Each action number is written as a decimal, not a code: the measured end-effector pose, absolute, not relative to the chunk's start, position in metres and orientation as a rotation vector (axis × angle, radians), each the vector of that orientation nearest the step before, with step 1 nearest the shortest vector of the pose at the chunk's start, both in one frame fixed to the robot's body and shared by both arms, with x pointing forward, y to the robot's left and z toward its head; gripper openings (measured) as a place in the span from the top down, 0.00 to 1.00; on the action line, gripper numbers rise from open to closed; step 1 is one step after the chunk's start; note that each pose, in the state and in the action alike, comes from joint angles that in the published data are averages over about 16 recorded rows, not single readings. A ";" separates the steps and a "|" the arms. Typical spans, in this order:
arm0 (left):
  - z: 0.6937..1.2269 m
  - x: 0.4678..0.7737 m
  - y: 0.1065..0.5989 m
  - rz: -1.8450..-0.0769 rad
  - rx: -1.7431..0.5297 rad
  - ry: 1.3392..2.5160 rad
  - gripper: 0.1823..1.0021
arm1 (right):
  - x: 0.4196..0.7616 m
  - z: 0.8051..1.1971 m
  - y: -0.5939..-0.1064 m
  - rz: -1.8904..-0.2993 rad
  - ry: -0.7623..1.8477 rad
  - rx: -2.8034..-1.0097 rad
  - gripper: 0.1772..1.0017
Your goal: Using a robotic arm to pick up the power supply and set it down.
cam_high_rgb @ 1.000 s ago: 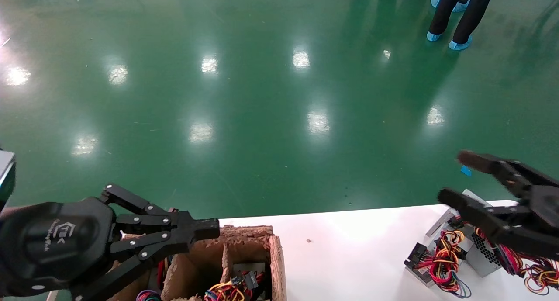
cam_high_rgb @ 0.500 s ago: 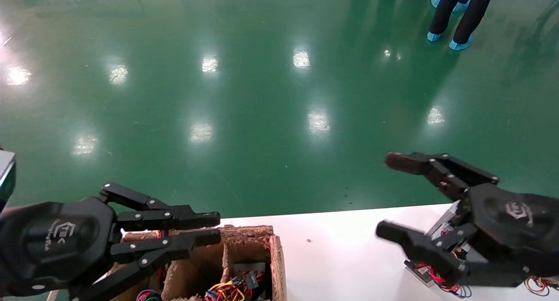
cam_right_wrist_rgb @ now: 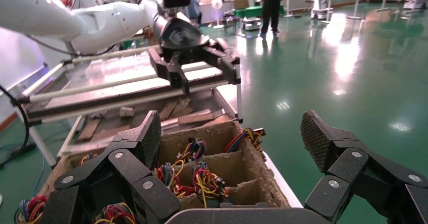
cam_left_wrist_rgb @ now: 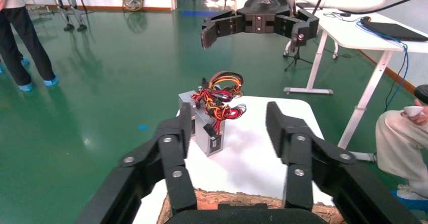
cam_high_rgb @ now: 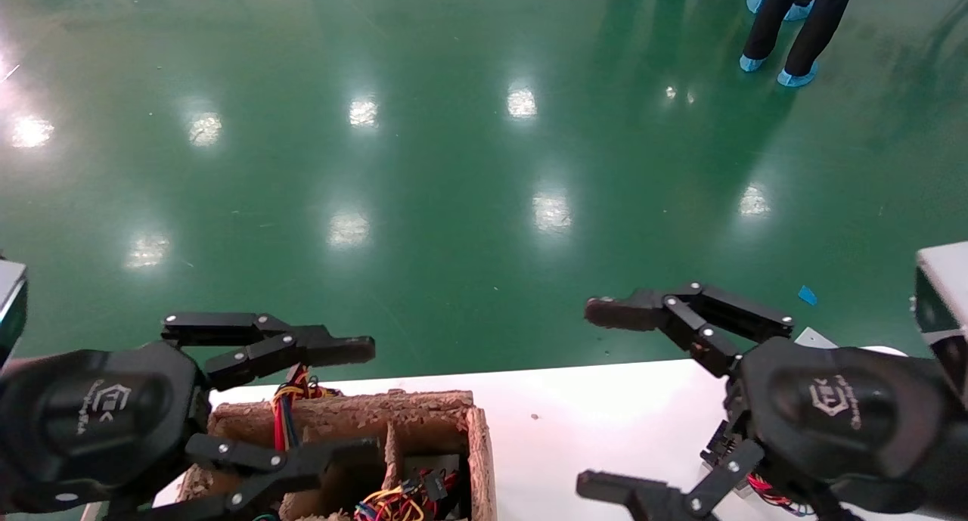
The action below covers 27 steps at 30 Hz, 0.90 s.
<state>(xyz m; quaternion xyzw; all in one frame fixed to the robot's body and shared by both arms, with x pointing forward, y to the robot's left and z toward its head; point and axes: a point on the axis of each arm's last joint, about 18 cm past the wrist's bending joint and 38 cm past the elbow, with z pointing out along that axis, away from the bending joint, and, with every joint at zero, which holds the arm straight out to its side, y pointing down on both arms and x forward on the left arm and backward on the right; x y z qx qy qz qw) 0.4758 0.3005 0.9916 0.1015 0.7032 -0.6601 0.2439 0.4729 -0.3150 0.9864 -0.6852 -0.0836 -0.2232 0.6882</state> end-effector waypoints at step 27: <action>0.992 0.476 0.301 -1.803 0.276 1.920 0.04 | 0.476 0.992 -0.302 -0.565 -0.235 -1.601 0.00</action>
